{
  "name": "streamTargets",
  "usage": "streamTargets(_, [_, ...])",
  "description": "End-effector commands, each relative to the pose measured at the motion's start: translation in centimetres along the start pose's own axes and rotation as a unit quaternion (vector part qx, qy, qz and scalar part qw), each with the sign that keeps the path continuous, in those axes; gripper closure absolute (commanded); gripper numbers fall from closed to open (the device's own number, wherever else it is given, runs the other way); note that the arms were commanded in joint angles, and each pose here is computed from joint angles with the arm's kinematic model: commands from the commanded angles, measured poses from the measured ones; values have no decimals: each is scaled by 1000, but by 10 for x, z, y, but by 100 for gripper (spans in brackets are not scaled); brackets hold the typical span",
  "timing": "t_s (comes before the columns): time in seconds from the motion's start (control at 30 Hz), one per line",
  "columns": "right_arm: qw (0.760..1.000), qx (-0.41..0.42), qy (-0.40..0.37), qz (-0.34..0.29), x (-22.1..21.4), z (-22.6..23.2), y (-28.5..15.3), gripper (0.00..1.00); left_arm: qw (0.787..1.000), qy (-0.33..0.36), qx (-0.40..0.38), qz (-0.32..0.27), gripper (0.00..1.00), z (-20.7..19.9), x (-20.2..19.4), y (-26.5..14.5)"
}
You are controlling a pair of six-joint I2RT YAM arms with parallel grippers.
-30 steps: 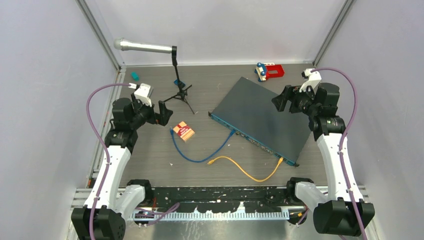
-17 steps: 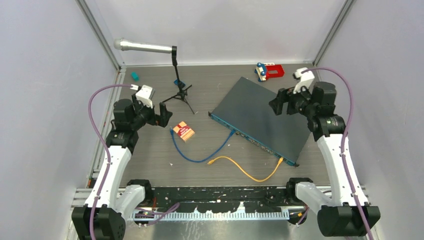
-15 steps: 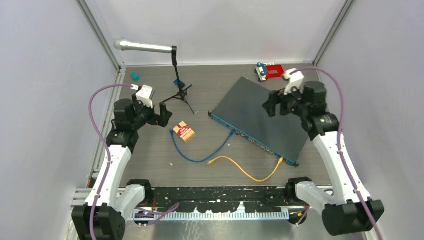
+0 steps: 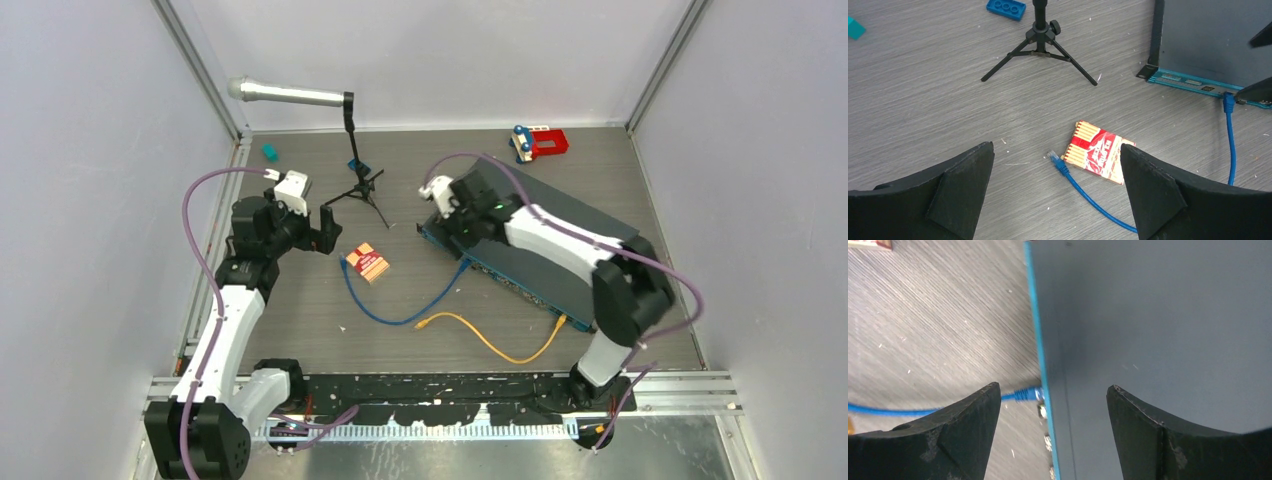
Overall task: Pull the plug from the switch port
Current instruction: Move the switch port to the center of the board.
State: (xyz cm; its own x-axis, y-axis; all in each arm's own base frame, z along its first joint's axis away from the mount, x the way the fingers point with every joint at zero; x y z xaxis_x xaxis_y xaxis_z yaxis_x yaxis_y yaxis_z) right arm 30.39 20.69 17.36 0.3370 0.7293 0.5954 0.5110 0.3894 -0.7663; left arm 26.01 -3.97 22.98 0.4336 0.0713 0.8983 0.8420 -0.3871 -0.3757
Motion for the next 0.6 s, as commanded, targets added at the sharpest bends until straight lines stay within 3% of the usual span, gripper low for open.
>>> streamTargets(0.0, [995, -44, -80, 34, 18, 9, 33, 19, 999, 18, 15, -25, 0, 5, 10, 1])
streamTargets(0.57, [973, -133, -147, 119, 27, -9, 94, 31, 1000, 17, 12, -17, 0, 6, 8, 4])
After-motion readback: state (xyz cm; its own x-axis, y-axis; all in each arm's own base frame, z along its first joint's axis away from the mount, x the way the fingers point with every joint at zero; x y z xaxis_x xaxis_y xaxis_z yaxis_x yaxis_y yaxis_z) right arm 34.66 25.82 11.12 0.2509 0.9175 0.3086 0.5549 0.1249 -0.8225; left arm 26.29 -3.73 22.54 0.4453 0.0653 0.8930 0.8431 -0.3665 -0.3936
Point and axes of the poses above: each gripper's point midway between its finger pads, its own y axis out along the fingers, its own z axis along the line the jaws close on, x = y × z, the point moved 7 cm from there along -y, back along the fingers, and after that the axes turned 11 degrees about -y, right-handed, at the moved point
